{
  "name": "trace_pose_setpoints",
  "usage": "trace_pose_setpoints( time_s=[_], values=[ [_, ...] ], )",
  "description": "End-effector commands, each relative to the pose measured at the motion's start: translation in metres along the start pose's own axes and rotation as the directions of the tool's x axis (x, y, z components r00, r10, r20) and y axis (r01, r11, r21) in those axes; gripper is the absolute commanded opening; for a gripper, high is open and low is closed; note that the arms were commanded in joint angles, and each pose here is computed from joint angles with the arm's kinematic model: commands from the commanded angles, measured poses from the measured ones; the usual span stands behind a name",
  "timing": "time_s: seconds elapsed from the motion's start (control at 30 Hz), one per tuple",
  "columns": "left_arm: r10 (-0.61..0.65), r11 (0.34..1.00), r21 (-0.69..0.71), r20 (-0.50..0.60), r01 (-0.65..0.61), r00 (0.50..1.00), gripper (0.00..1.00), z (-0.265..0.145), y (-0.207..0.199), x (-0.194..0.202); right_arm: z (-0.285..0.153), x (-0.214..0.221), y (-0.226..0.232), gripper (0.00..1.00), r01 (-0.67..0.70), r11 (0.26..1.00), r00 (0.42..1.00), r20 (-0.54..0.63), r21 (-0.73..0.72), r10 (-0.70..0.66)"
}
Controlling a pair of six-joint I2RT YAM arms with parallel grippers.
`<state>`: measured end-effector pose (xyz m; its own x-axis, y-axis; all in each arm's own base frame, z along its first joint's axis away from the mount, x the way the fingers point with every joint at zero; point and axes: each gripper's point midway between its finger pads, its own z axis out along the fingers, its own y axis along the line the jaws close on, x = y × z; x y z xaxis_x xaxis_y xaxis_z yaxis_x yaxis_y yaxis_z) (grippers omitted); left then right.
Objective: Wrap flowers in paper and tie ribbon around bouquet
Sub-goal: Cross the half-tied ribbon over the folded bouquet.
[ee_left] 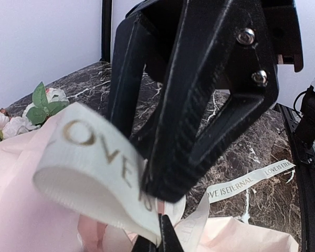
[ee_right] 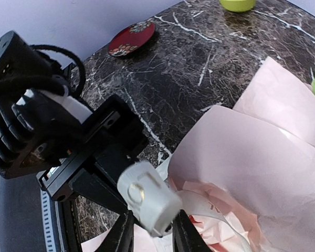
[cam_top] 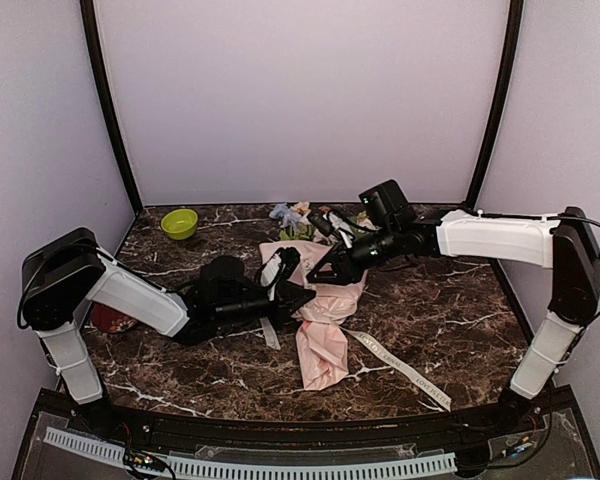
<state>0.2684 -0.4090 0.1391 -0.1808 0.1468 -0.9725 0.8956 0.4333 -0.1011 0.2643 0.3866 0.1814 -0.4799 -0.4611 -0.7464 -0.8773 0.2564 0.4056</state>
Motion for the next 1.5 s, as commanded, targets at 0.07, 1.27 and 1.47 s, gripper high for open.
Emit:
trace_pose_setpoints(
  time_s=[0.07, 1.27, 1.47],
  values=[
    [-0.036, 0.999, -0.013, 0.058, 0.037, 0.998, 0.00, -0.009, 0.001, -0.008, -0.023, -0.003, -0.014, 0.28, -0.036, 0.988, 0.997, 0.071, 0.148, 0.026],
    [-0.059, 0.998, -0.020, 0.057, 0.061, 0.997, 0.00, -0.013, 0.002, -0.005, 0.036, 0.078, -0.006, 0.05, -0.091, 0.992, 0.995, -0.020, 0.090, 0.093],
    [-0.056, 0.998, -0.038, 0.039, 0.057, 0.998, 0.00, -0.014, 0.005, 0.000, 0.022, 0.070, 0.000, 0.06, -0.103, 0.990, 0.995, 0.006, 0.100, 0.102]
  ],
)
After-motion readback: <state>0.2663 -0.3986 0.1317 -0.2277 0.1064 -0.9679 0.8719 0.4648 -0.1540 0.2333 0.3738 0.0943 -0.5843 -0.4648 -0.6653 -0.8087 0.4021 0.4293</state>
